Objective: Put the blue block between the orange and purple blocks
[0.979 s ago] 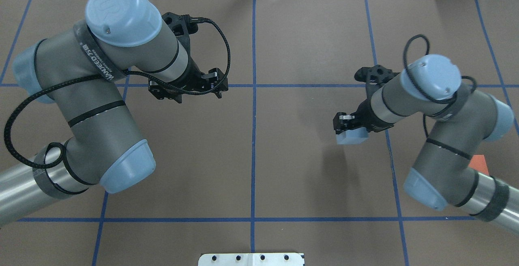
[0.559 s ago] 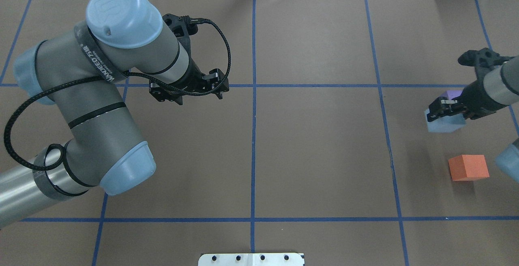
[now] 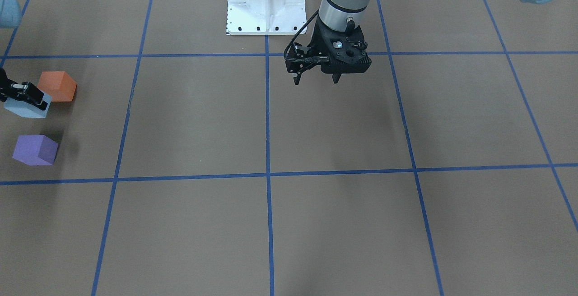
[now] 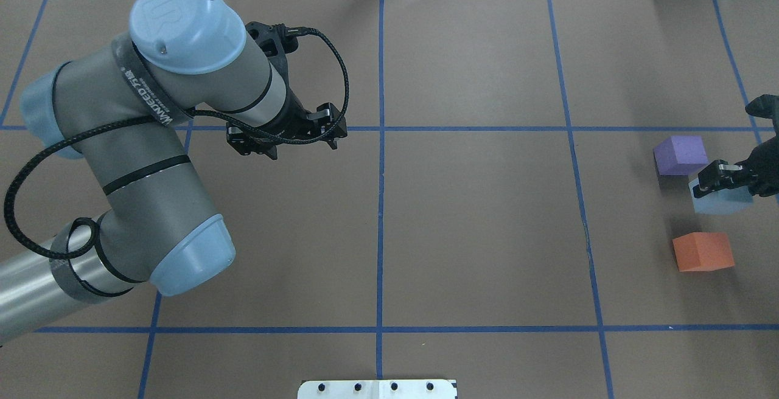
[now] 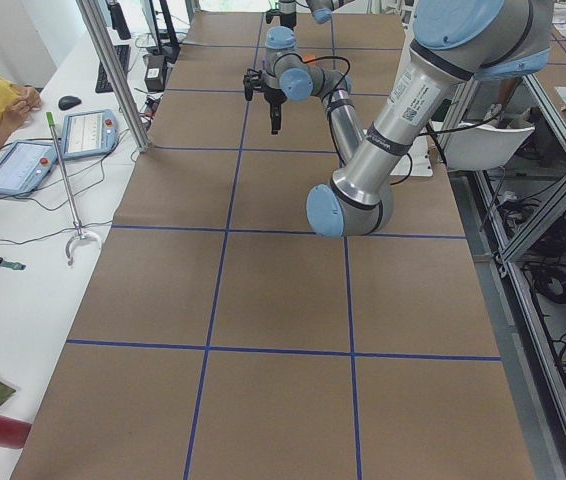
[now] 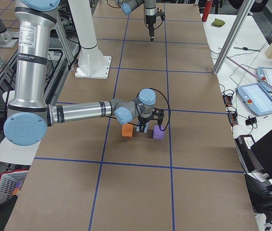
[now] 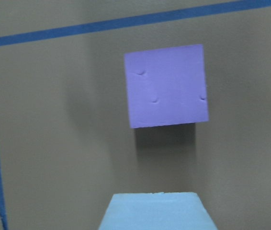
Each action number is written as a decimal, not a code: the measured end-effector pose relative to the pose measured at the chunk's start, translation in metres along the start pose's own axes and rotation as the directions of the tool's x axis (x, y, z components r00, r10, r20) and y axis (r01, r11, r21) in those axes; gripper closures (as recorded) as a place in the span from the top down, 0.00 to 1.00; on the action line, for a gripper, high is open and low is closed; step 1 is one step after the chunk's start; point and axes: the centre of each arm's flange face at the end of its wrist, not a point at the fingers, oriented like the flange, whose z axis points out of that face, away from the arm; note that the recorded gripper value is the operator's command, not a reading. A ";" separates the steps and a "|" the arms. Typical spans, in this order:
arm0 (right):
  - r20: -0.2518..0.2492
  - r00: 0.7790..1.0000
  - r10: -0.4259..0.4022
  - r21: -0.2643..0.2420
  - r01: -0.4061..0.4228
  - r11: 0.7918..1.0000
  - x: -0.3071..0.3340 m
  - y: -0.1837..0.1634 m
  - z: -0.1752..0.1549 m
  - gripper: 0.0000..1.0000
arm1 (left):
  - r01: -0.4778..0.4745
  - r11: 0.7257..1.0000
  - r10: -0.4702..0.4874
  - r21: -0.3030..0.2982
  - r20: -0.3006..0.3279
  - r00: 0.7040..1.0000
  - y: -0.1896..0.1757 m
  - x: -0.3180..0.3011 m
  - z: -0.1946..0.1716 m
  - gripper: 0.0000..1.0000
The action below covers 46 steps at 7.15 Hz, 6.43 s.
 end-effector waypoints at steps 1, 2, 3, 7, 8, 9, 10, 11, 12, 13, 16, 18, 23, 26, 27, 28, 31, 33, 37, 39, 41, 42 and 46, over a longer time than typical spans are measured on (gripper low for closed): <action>-0.008 1.000 -0.007 0.009 0.007 1.000 0.007 -0.002 0.008 0.00 | 0.000 1.000 0.000 -0.001 0.000 1.000 0.000 0.000 0.000 1.00; -0.007 1.000 -0.018 0.013 0.018 1.000 0.012 -0.003 0.018 0.00 | 0.000 1.000 0.000 -0.001 0.001 1.000 0.000 0.000 0.001 1.00; -0.004 1.000 -0.029 0.013 0.029 0.999 0.013 -0.002 0.027 0.00 | 0.000 1.000 0.000 -0.001 0.000 1.000 0.000 0.001 0.001 1.00; -0.031 0.996 -0.089 0.017 0.089 0.996 -0.001 0.003 0.048 0.00 | 0.002 1.000 -0.002 -0.001 0.000 1.000 0.000 0.002 0.001 1.00; -0.036 0.994 -0.104 0.023 0.104 0.994 -0.008 0.002 0.050 0.00 | 0.002 1.000 -0.002 -0.001 0.000 1.000 0.000 0.002 0.001 1.00; -0.042 0.993 -0.114 0.028 0.115 0.993 -0.013 0.002 0.053 0.00 | 0.002 1.000 -0.002 -0.001 0.000 1.000 0.000 0.002 0.000 1.00; -0.043 0.992 -0.119 0.030 0.120 0.992 -0.016 0.002 0.053 0.00 | 0.002 1.000 -0.002 -0.001 -0.001 1.000 0.000 0.002 0.000 1.00; -0.042 0.991 -0.123 0.033 0.125 0.992 -0.019 0.000 0.053 0.00 | 0.002 1.000 -0.002 0.000 -0.001 1.000 0.000 0.002 0.000 1.00; -0.040 0.991 -0.125 0.036 0.126 0.991 -0.022 -0.001 0.053 0.00 | 0.002 1.000 -0.002 -0.001 -0.001 1.000 0.000 0.002 0.000 1.00; -0.039 0.991 -0.126 0.038 0.127 0.991 -0.025 -0.003 0.053 0.00 | 0.002 1.000 -0.002 -0.001 -0.001 1.000 0.000 0.002 0.000 1.00; -0.043 0.992 -0.118 0.041 0.120 0.992 -0.024 -0.004 0.054 0.00 | 0.002 1.000 -0.002 -0.001 -0.001 1.000 0.000 0.003 0.000 1.00; -0.050 0.992 -0.114 0.044 0.116 0.992 -0.022 -0.005 0.055 0.00 | 0.002 1.000 -0.002 -0.001 -0.001 1.000 0.000 0.003 0.000 1.00; -0.052 0.992 -0.115 0.042 0.117 0.992 -0.021 -0.005 0.057 1.00 | 0.001 1.000 -0.001 -0.002 -0.002 1.000 0.001 0.004 0.000 1.00; -0.059 0.991 -0.120 0.054 0.123 0.991 -0.020 -0.006 0.055 1.00 | 0.001 1.000 -0.001 -0.002 -0.002 1.000 0.001 0.004 0.000 1.00; -0.052 0.991 -0.127 0.063 0.130 0.989 -0.023 -0.004 0.048 1.00 | 0.000 1.000 0.000 -0.002 -0.002 1.000 0.001 0.004 0.000 1.00; -0.036 0.990 -0.138 0.079 0.140 0.987 -0.028 0.001 0.034 1.00 | 0.000 1.000 0.000 -0.002 -0.003 1.000 0.001 0.004 0.000 1.00; 0.039 0.995 -0.090 0.142 0.083 0.986 -0.001 0.017 -0.040 1.00 | 0.000 1.000 0.000 0.003 -0.004 1.000 0.000 0.002 -0.002 1.00; 0.080 0.993 -0.083 0.185 0.067 0.980 0.040 0.008 -0.086 1.00 | -0.040 0.999 0.040 0.020 0.021 0.999 -0.013 -0.025 -0.006 1.00; 0.013 0.991 -0.135 0.198 0.129 0.972 0.104 -0.017 -0.150 1.00 | -0.271 0.963 0.268 -0.006 0.168 0.949 -0.051 -0.251 -0.050 1.00; -0.023 0.988 -0.152 0.187 0.154 0.970 0.110 -0.039 -0.178 1.00 | -0.402 0.913 0.406 -0.065 0.221 0.887 -0.089 -0.379 -0.087 1.00; -0.072 0.986 -0.152 0.181 0.163 0.970 0.118 -0.047 -0.189 1.00 | -0.468 0.877 0.481 -0.109 0.194 0.855 -0.116 -0.464 -0.106 1.00; -0.097 0.984 -0.150 0.176 0.165 0.971 0.125 -0.044 -0.187 1.00 | -0.465 0.878 0.478 -0.113 0.187 0.858 -0.119 -0.475 -0.108 1.00; -0.100 0.978 -0.182 0.150 0.196 0.969 0.131 -0.038 -0.178 1.00 | -0.399 0.903 0.425 -0.160 0.190 0.885 -0.102 -0.522 -0.091 1.00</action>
